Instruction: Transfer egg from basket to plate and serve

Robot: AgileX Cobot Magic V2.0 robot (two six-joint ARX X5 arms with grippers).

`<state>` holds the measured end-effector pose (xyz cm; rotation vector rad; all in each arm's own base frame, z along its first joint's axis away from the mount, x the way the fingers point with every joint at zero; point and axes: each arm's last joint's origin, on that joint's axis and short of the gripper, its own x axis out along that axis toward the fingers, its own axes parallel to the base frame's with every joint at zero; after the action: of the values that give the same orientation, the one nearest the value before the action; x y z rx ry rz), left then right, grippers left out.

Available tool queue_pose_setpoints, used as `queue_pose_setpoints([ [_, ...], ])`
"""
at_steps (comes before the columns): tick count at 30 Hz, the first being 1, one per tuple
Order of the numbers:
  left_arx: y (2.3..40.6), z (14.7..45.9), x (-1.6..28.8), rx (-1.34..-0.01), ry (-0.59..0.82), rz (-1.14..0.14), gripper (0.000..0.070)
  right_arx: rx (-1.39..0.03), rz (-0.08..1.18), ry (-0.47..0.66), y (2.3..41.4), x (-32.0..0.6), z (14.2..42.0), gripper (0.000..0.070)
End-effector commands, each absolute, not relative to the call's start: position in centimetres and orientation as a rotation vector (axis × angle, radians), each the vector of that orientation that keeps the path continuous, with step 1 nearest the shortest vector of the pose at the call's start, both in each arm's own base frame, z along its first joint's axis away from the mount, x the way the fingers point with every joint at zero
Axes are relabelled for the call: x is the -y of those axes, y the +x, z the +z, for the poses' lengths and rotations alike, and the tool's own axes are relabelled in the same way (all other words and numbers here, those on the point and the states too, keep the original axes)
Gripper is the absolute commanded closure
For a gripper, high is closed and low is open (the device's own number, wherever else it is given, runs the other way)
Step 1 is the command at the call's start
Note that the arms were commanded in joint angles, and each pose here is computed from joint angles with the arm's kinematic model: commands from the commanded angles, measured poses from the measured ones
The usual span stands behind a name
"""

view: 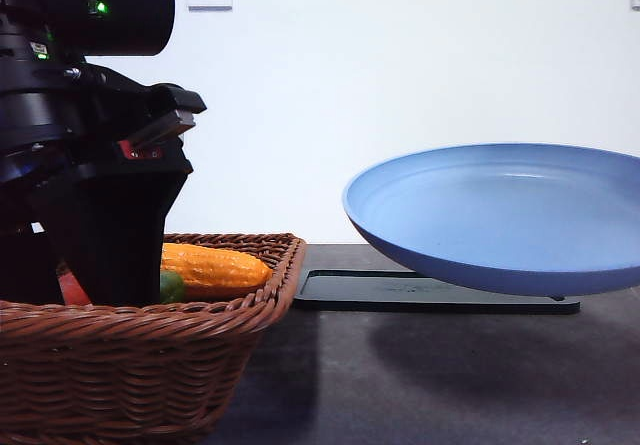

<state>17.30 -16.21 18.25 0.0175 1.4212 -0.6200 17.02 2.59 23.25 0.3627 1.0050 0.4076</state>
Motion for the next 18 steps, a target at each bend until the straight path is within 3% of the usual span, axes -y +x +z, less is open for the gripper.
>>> queue_pose_setpoints([
  [1,17.4,18.0,16.5,-1.413,0.046,-0.624,0.0398,-0.981,0.413,0.371,17.3,-2.6,23.9,0.07],
  [18,18.4,19.5,17.2,-1.289,0.047,-0.643,0.0412,-0.974,0.415,0.37,17.2,-2.6,24.0,0.07],
])
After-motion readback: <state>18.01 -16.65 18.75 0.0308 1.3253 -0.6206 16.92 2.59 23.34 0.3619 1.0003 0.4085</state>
